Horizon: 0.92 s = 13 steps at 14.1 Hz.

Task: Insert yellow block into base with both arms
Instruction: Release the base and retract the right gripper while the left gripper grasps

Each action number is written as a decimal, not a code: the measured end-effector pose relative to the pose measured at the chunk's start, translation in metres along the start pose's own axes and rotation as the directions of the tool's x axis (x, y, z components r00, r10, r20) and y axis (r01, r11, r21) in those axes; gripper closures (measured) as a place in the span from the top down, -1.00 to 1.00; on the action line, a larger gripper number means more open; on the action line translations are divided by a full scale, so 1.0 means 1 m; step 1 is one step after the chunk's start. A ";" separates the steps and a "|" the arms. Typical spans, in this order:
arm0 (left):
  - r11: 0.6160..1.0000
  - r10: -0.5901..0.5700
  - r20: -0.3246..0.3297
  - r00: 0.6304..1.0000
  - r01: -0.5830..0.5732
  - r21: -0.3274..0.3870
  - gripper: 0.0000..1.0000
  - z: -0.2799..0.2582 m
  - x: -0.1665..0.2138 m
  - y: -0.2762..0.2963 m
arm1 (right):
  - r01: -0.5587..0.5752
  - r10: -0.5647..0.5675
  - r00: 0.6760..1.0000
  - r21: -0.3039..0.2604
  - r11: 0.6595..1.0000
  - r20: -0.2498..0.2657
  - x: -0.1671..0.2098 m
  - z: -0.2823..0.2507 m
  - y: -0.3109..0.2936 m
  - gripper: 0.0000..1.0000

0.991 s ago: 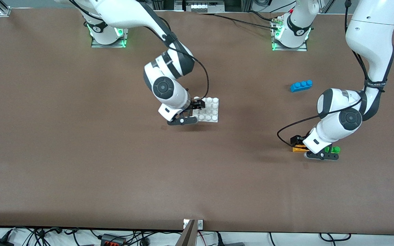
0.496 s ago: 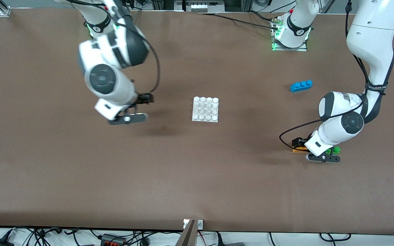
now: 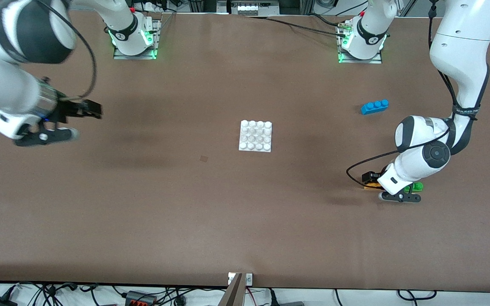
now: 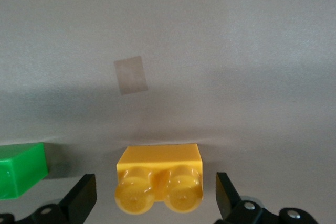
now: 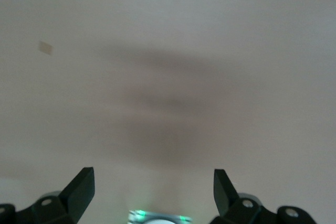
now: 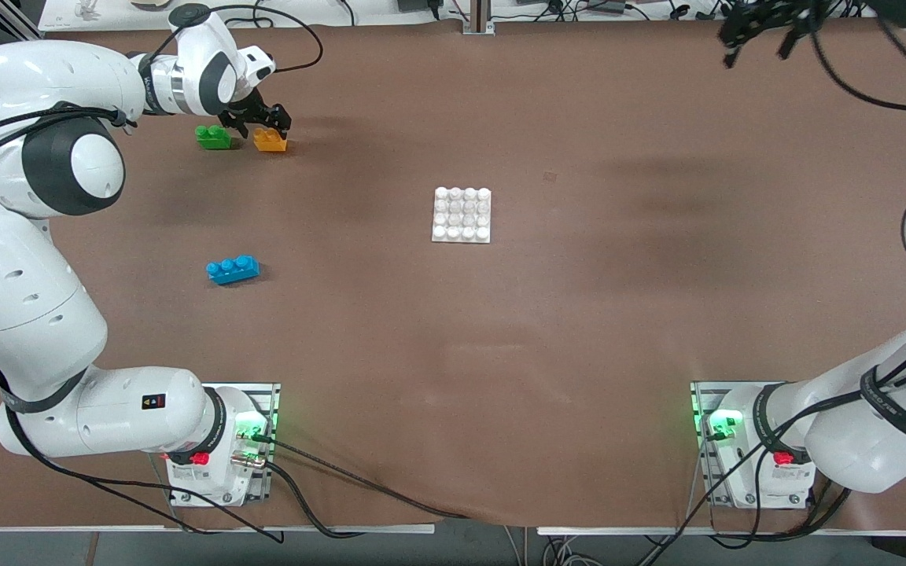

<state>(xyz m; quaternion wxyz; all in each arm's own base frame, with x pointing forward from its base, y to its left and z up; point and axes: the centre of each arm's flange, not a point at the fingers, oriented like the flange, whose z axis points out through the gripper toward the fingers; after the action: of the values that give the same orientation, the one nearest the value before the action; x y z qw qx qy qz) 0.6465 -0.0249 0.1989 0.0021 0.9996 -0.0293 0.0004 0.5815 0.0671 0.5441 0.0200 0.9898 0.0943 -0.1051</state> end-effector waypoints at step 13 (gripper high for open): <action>1.000 0.000 0.008 1.000 0.000 -0.002 1.00 0.007 0.000 0.000 | 0.004 -0.002 0.998 0.031 1.000 -0.066 -0.073 -0.010 0.097 1.00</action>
<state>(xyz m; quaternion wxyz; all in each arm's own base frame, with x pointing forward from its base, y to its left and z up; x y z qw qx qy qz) 0.6469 -0.0249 0.1917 0.0032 0.9996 -0.0291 -0.0036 0.5322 -0.0412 0.5714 0.0015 0.9928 0.0946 -0.0737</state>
